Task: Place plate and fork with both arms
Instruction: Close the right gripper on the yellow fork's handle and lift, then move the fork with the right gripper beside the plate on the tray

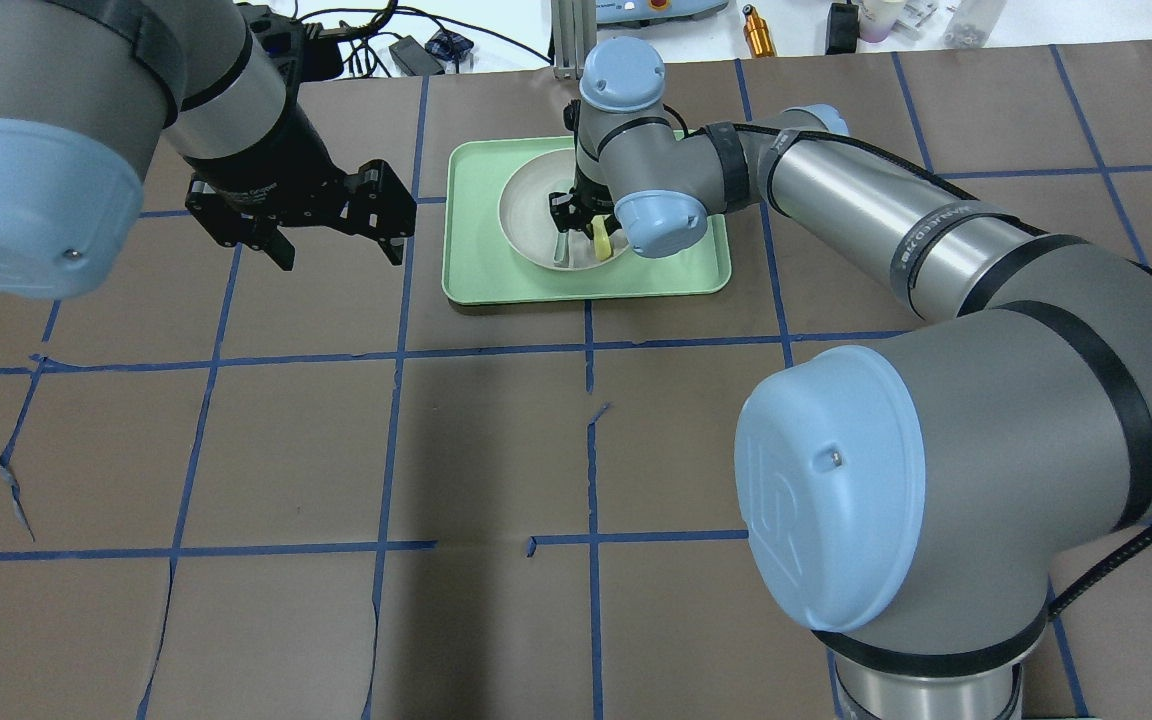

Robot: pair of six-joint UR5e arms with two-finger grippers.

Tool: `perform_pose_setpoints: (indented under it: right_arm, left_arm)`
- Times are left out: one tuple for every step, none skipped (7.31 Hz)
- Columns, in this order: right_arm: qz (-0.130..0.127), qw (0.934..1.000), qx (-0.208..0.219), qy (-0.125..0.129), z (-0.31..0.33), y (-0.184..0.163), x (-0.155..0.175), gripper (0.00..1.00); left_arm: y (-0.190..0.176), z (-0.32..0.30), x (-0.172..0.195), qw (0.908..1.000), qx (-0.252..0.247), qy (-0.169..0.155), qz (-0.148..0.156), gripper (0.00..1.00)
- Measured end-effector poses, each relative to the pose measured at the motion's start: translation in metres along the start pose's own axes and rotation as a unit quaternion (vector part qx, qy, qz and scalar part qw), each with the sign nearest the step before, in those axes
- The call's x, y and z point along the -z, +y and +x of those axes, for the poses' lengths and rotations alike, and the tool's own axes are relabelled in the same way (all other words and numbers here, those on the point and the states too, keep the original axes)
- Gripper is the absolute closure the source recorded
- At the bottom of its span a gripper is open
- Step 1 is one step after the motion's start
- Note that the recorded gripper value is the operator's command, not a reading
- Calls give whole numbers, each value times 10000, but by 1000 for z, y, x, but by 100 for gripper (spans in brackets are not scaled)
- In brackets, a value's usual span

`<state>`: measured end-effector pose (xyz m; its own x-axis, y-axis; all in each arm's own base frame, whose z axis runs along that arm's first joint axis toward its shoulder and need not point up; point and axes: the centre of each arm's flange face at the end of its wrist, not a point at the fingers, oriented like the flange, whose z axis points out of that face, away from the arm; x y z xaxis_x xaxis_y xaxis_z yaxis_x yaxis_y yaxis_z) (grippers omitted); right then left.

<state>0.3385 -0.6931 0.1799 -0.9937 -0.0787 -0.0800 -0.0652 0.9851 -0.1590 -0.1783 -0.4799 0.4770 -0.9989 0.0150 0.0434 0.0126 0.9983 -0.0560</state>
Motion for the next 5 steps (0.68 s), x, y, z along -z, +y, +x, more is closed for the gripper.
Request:
perform_pose_setpoints:
  right_arm:
    - [3,10000,0,0,0,0,1,79]
    - [9,10000,5,0,0,0,3,79]
    - [50,10000,20,-8,-1,-1,10,79]
    - [146,9999,69,-10,-1,-3,27,79]
    - [231,9996,155,16,2,-5,45,79]
  left_arm:
    - [0,0,0,10000,0,0,-3,0]
    - [0,0,0,10000,0,0,-3,0]
    - [0,0,0,10000,0,0,-1,0]
    - [0,0,0,10000,0,0,-1,0]
    - [0,0,0,10000,2,0,-3,0]
